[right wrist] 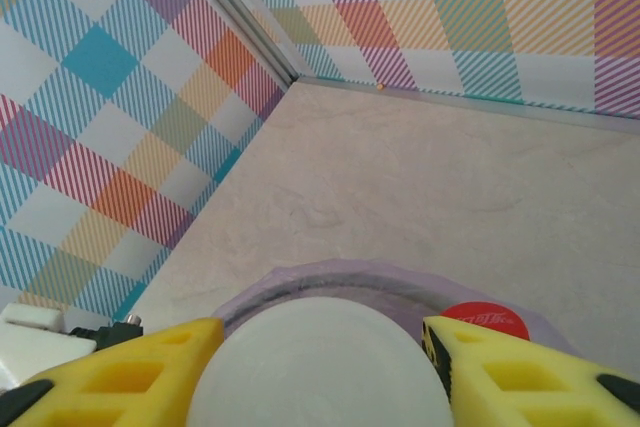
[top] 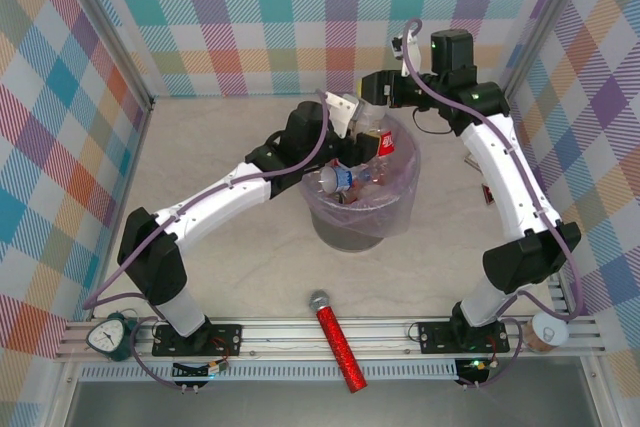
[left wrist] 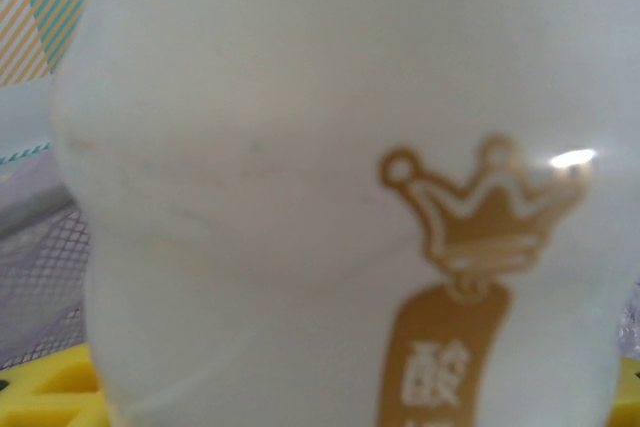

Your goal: Put the plastic bottles in the bin

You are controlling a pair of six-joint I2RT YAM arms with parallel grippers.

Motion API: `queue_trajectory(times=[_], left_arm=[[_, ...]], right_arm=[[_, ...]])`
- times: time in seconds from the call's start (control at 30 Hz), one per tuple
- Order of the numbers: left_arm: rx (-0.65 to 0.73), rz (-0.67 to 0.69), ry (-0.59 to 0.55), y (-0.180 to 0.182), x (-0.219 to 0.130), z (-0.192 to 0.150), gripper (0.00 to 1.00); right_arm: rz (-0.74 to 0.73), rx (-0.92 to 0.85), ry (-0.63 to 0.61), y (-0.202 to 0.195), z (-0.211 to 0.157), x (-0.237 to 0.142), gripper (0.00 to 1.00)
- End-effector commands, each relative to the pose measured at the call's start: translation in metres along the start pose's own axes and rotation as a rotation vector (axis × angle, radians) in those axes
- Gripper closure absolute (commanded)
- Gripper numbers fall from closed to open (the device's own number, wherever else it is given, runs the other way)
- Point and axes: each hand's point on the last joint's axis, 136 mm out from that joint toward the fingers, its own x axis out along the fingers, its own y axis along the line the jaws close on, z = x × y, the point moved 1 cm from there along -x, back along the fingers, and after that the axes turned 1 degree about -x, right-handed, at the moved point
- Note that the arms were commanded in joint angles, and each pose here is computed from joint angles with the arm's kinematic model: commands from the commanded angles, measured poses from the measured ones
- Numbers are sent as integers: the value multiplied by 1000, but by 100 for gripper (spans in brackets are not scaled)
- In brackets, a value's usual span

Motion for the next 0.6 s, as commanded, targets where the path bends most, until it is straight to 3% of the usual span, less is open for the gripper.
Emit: queue_trajectory(times=[0.0,0.1,0.33,0.57], left_arm=[[28,-29,-145,-15,-24,43,19],[25,-21,-186,-19,-40,58,1],[-90,50,-267,-13,-94,80,0],[-242,261,-94,40,-102,23,0]], right_arm=[[58,-48,-86,29,27,-21,54],[64,-91,-159,43,50,-37,58],[-39,-204,-287,56,83,-79,64],[-198,-287,-244,35,63,-94,71]])
